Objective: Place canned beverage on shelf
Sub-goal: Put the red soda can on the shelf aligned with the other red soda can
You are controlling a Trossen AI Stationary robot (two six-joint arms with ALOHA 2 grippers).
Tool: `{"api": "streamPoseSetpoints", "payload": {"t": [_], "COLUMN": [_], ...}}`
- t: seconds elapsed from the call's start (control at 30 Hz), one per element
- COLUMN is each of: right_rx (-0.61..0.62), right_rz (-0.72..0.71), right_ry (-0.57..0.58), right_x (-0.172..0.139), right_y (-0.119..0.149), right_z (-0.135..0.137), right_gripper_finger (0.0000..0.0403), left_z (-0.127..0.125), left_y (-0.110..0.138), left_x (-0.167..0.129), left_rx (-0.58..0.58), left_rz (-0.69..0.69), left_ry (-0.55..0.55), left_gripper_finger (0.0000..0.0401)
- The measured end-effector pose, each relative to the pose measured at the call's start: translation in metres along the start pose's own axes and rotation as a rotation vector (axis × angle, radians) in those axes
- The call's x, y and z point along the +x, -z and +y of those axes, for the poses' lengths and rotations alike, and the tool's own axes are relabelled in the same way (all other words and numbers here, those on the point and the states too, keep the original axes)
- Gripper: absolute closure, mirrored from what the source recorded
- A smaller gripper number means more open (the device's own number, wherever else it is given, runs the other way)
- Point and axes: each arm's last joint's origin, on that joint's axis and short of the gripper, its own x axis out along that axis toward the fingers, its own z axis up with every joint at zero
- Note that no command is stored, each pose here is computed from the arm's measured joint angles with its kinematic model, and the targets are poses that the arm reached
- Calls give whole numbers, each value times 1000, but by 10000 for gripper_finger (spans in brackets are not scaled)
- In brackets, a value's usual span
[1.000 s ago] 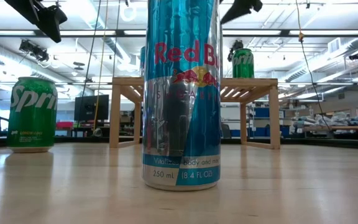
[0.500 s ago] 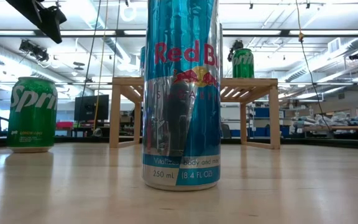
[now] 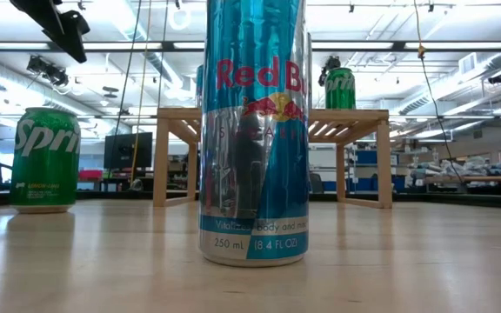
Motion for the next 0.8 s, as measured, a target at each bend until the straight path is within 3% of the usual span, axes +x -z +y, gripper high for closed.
{"api": "streamPoseSetpoints", "payload": {"t": [0.43,0.8], "right_rx": [-74,-58], "right_rz": [44,71], "right_ry": [-7,-33], "right_x": [56,65], "right_y": [35,43], "right_z": [39,47], "right_gripper_finger": [51,51], "left_z": [-6,-8], "left_y": [5,3], "left_x": [-1,-1], "left_rx": [-212,-274], "left_rz": [44,27], "left_ry": [24,36], "left_gripper_finger": [87,87]}}
